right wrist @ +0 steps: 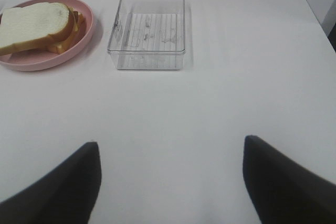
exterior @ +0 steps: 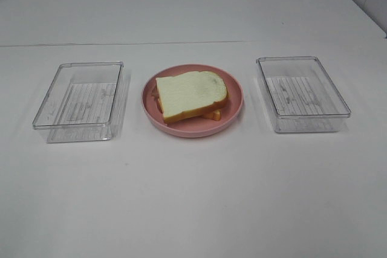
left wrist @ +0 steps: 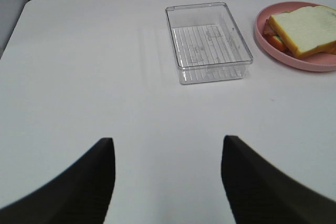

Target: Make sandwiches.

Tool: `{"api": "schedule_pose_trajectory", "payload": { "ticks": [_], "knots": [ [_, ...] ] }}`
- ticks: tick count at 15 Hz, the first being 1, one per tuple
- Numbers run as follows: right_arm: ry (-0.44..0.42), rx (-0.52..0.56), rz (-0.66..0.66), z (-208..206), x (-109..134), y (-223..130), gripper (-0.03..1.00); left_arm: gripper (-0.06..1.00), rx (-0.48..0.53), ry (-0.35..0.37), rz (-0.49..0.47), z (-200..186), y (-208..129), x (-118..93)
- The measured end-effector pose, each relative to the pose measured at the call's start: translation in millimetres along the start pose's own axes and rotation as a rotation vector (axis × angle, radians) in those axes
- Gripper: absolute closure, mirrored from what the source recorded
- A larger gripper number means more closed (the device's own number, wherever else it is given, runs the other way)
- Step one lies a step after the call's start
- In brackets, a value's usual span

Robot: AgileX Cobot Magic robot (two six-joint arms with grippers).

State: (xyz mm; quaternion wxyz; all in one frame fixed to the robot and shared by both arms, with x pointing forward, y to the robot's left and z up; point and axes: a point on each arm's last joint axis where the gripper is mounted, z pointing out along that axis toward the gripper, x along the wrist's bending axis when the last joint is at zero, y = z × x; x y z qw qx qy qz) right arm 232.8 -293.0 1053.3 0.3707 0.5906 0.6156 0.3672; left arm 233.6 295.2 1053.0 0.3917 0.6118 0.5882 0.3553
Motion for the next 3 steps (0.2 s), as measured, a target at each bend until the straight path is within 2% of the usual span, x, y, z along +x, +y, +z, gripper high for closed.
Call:
{"api": "schedule_pose_trajectory", "payload": {
  "ticks": [3],
  "knots": [
    [0.0, 0.0, 0.0, 0.0, 0.0, 0.0, 0.25, 0.37, 0.0, 0.0, 0.0, 0.0, 0.0, 0.0]
  ]
}}
